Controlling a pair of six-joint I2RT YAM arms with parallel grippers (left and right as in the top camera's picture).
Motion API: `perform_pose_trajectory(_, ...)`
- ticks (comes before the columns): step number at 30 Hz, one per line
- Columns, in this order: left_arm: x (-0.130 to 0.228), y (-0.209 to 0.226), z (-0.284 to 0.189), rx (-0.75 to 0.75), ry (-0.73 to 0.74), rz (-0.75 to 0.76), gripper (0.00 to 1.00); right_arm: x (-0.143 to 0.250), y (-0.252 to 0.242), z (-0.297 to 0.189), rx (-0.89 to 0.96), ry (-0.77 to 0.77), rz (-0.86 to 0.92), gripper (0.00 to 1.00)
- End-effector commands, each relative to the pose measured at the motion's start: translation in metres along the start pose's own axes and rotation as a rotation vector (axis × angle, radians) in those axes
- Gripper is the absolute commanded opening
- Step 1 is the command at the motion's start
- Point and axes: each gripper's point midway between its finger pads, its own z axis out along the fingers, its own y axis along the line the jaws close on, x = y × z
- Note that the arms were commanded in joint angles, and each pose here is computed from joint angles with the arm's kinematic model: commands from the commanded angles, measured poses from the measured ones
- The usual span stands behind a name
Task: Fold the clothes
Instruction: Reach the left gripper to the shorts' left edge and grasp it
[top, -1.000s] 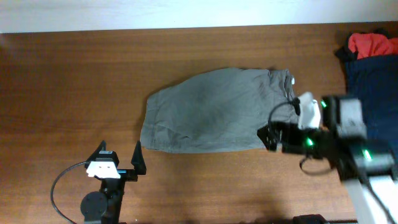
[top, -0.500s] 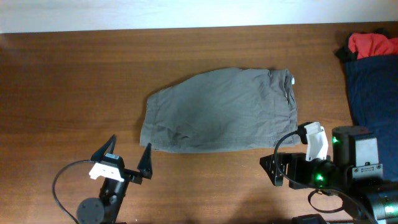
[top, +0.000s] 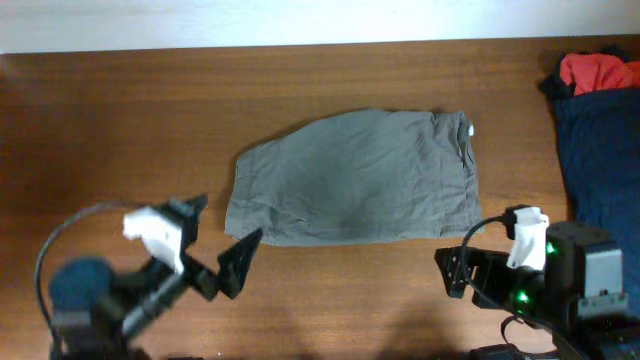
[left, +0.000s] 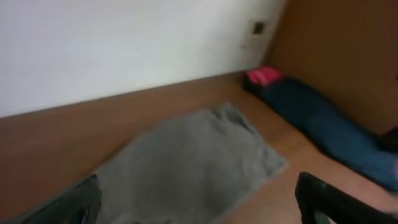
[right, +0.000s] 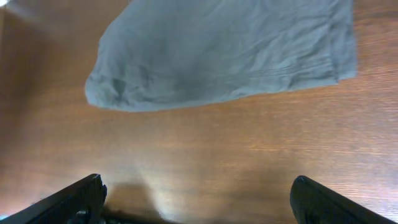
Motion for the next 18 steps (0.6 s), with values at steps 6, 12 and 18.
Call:
perform_pose_trajectory(6, 0.009, 0.028, 0.045, 0.053, 0.212, -0.094, 0.99, -0.001, -0.01, 0.001, 0.058, -0.013, 0.03, 0.99)
perform_pose_trajectory(12, 0.074, 0.07, 0.077, -0.002, 0.496, -0.225, 0.99, -0.001, -0.01, 0.001, 0.058, -0.013, 0.03, 0.99)
perform_pose_trajectory(18, 0.117, 0.111, 0.098, -0.112, 0.657, -0.299, 0.99, -0.001, -0.01, 0.001, 0.058, -0.013, 0.03, 0.99)
